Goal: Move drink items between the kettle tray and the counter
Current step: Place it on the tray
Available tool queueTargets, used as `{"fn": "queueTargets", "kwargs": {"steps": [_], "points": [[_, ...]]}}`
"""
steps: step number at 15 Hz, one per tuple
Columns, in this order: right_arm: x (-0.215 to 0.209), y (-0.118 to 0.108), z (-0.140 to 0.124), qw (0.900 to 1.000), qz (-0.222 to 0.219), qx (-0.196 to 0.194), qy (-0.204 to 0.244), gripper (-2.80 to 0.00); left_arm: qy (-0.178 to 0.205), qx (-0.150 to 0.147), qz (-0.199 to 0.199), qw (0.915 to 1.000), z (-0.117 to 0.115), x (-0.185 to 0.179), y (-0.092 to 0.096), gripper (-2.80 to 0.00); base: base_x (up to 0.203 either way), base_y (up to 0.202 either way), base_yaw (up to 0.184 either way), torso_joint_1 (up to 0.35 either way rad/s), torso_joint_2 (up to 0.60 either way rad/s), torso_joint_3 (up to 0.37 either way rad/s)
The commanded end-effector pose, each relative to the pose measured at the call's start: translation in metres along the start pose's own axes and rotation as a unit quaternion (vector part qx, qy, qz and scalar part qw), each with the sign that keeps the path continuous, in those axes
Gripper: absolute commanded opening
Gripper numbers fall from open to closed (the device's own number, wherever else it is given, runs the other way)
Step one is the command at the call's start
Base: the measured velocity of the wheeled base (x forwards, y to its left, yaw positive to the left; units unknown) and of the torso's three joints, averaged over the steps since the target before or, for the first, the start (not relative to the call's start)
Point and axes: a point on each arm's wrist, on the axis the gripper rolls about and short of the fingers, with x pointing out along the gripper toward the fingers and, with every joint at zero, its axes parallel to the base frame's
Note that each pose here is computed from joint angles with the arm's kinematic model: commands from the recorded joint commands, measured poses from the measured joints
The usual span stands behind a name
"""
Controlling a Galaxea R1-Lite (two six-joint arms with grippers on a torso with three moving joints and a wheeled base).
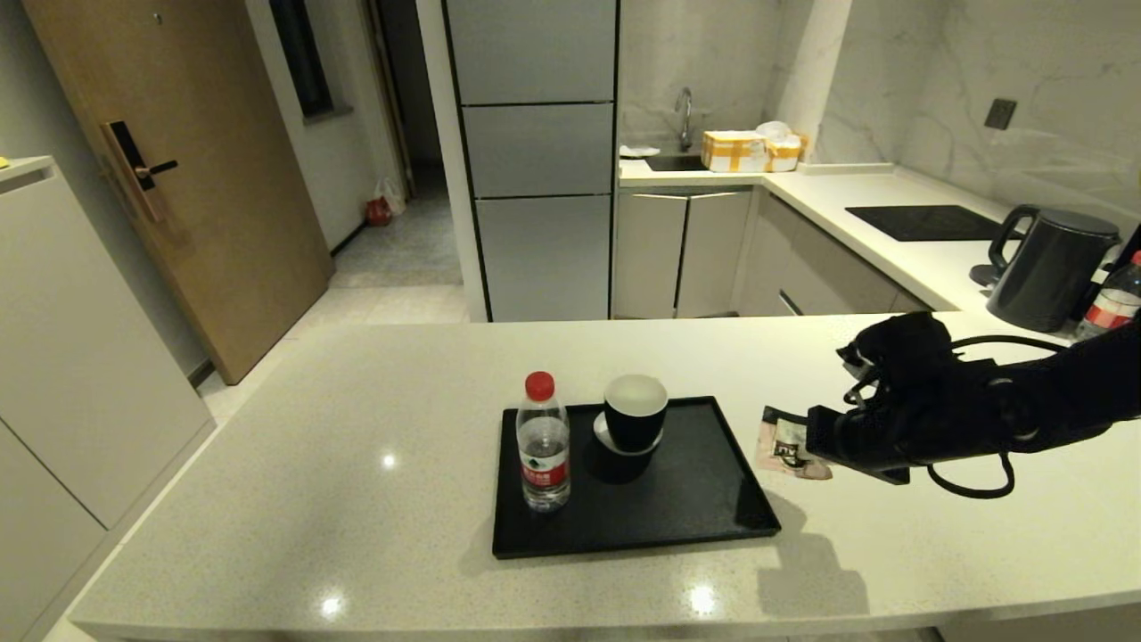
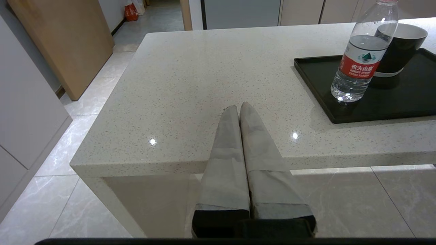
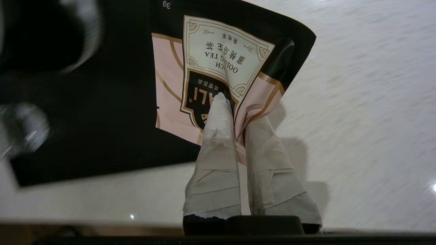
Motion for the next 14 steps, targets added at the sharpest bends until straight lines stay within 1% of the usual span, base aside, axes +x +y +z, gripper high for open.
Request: {"fn": "queueTargets", "kwargs": {"steps": [1, 3, 5, 8, 12, 14], "points": [[-0.035, 0.043, -0.006, 0.998, 0.036, -0.045, -0.017, -2.80, -0.001, 0.000, 0.000, 1.0000, 0.000, 0.000, 0.000, -2.80, 0.000, 0.000, 0.000, 0.000, 0.00, 0.000], [-0.040, 0.067, -0.015, 0.997, 0.037, -0.074, -0.004, -2.80, -0.001, 0.000, 0.000, 1.0000, 0.000, 0.000, 0.000, -2.80, 0.000, 0.000, 0.000, 0.000, 0.00, 0.000], [-0.026, 0.076, -0.022, 0.996, 0.031, -0.087, 0.017, -2.80, -0.001, 0.000, 0.000, 1.0000, 0.000, 0.000, 0.000, -2.80, 0.000, 0.000, 0.000, 0.000, 0.00, 0.000], [0.003, 0.078, -0.032, 0.994, 0.017, -0.095, 0.050, -2.80, -0.001, 0.000, 0.000, 1.0000, 0.000, 0.000, 0.000, -2.80, 0.000, 0.000, 0.000, 0.000, 0.00, 0.000], [0.042, 0.075, -0.041, 0.992, -0.005, -0.095, 0.086, -2.80, -0.001, 0.000, 0.000, 1.0000, 0.000, 0.000, 0.000, -2.80, 0.000, 0.000, 0.000, 0.000, 0.00, 0.000], [0.063, 0.073, -0.045, 0.991, -0.012, -0.094, 0.097, -2.80, -0.001, 0.000, 0.000, 1.0000, 0.000, 0.000, 0.000, -2.80, 0.000, 0.000, 0.000, 0.000, 0.00, 0.000]]}}
